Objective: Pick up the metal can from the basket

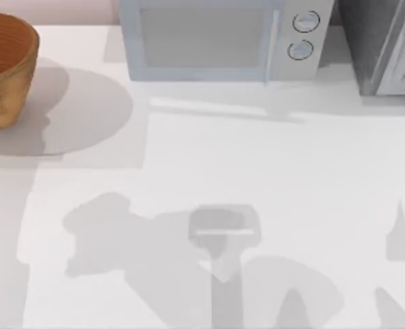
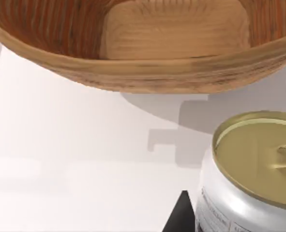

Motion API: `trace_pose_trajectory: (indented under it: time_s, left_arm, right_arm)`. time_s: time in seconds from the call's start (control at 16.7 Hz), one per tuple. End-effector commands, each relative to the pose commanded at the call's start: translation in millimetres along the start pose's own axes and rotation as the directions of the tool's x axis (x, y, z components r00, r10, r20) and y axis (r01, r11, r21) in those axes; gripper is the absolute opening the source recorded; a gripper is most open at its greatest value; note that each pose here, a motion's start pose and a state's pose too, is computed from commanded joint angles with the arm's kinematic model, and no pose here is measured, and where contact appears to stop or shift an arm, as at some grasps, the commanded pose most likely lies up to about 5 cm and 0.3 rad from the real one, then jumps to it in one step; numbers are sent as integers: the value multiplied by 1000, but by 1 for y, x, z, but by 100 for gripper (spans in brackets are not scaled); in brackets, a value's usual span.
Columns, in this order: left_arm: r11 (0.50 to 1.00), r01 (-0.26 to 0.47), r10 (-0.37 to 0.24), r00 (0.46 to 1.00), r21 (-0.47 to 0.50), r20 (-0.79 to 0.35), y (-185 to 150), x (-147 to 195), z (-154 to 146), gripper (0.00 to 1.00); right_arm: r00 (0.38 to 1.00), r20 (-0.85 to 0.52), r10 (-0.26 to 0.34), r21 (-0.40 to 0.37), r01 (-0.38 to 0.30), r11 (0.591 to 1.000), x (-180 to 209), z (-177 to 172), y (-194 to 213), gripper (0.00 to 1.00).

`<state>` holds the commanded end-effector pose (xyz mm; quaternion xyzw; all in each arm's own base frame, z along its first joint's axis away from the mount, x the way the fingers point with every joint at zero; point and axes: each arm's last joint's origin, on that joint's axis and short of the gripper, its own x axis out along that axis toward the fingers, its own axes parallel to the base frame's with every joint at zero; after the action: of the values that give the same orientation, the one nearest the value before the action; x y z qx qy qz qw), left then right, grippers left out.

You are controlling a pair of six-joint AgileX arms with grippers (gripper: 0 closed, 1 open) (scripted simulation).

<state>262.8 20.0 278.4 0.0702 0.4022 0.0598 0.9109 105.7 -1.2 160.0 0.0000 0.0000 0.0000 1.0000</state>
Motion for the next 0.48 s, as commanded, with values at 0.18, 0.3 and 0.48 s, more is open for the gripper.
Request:
trace_pose_trajectory:
  time_s: [0.18, 0.3, 0.48]
  left_arm:
    - [999, 4, 3, 985, -36, 172, -10, -32, -70, 0]
    - [998, 23, -3, 953, -62, 304, -16, -41, -111, 0]
    - [994, 71, -18, 869, -88, 494, -24, -39, -156, 0]
  right_arm:
    - [1000, 0, 0, 0, 0, 1000, 0, 0, 0, 100]
    - [1000, 0, 0, 0, 0, 1000, 0, 0, 0, 100]
    - [1000, 0, 0, 0, 0, 1000, 0, 0, 0, 100]
